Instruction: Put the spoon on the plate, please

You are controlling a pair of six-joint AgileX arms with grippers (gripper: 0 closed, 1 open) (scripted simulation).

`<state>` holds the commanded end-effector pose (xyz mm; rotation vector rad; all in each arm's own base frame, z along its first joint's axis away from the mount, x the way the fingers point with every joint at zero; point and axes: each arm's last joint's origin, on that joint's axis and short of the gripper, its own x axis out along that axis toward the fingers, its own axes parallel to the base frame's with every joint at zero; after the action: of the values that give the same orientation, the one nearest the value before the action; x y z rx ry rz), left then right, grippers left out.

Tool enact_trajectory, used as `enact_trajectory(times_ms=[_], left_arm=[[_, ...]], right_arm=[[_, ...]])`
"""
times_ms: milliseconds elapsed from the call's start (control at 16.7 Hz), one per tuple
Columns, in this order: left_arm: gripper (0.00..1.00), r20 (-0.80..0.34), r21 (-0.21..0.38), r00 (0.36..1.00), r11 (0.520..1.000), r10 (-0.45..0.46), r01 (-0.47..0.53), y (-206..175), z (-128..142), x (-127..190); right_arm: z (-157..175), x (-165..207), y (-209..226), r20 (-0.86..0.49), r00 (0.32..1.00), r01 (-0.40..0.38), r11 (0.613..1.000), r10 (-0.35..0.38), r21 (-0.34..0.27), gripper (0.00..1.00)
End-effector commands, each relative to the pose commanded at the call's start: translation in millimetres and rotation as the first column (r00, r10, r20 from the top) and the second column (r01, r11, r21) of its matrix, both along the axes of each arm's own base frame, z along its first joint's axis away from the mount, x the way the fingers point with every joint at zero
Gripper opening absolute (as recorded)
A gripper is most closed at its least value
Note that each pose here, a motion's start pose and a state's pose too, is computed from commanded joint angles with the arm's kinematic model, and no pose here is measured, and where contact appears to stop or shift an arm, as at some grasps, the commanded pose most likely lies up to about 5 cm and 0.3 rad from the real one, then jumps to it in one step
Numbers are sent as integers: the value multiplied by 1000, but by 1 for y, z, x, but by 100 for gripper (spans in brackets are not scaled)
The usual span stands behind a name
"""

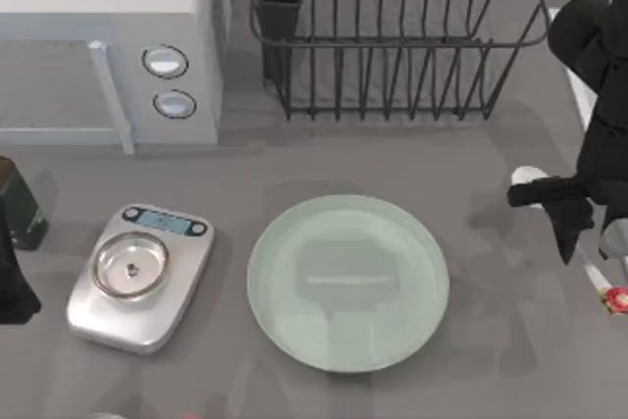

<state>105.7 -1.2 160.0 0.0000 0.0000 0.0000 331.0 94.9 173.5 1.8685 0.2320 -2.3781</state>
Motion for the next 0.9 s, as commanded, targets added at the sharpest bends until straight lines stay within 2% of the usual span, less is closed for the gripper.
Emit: enact_trajectory(times_ms=[60, 120, 180, 300, 420, 540, 660, 720, 780, 900], left_arm=[[100, 0, 0, 1000, 1000, 0, 0, 0, 0, 0], [100, 0, 0, 1000, 1000, 0, 0, 0, 0, 0], [100, 0, 0, 1000, 1000, 0, 0, 0, 0, 0], [100, 0, 0, 1000, 1000, 0, 0, 0, 0, 0], [100, 0, 0, 1000, 1000, 0, 0, 0, 0, 0], [100, 0, 0, 1000, 1000, 0, 0, 0, 0, 0], [100, 0, 0, 1000, 1000, 0, 0, 0, 0, 0], [100, 0, 0, 1000, 1000, 0, 0, 0, 0, 0], [100, 0, 0, 1000, 1000, 0, 0, 0, 0, 0], [100, 0, 0, 1000, 1000, 0, 0, 0, 0, 0]], right_arm=[[-5, 1, 20, -8, 989, -150, 988, 150, 30, 0], [-8, 2, 40, -5, 956, -292, 954, 293, 60, 0], [-10, 1, 60, 9, 905, -424, 902, 425, 84, 0], [-13, -2, 100, 56, 763, -646, 755, 644, 114, 0], [-12, -9, 137, 115, 592, -806, 582, 798, 111, 0], [-7, -17, 168, 174, 424, -906, 416, 889, 82, 0], [0, -24, 190, 220, 293, -956, 291, 931, 40, 0], [3, -27, 197, 235, 248, -968, 250, 940, 22, 0], [6, -28, 201, 244, 218, -975, 223, 945, 9, 0], [7, -29, 203, 248, 206, -977, 212, 946, 3, 0]])
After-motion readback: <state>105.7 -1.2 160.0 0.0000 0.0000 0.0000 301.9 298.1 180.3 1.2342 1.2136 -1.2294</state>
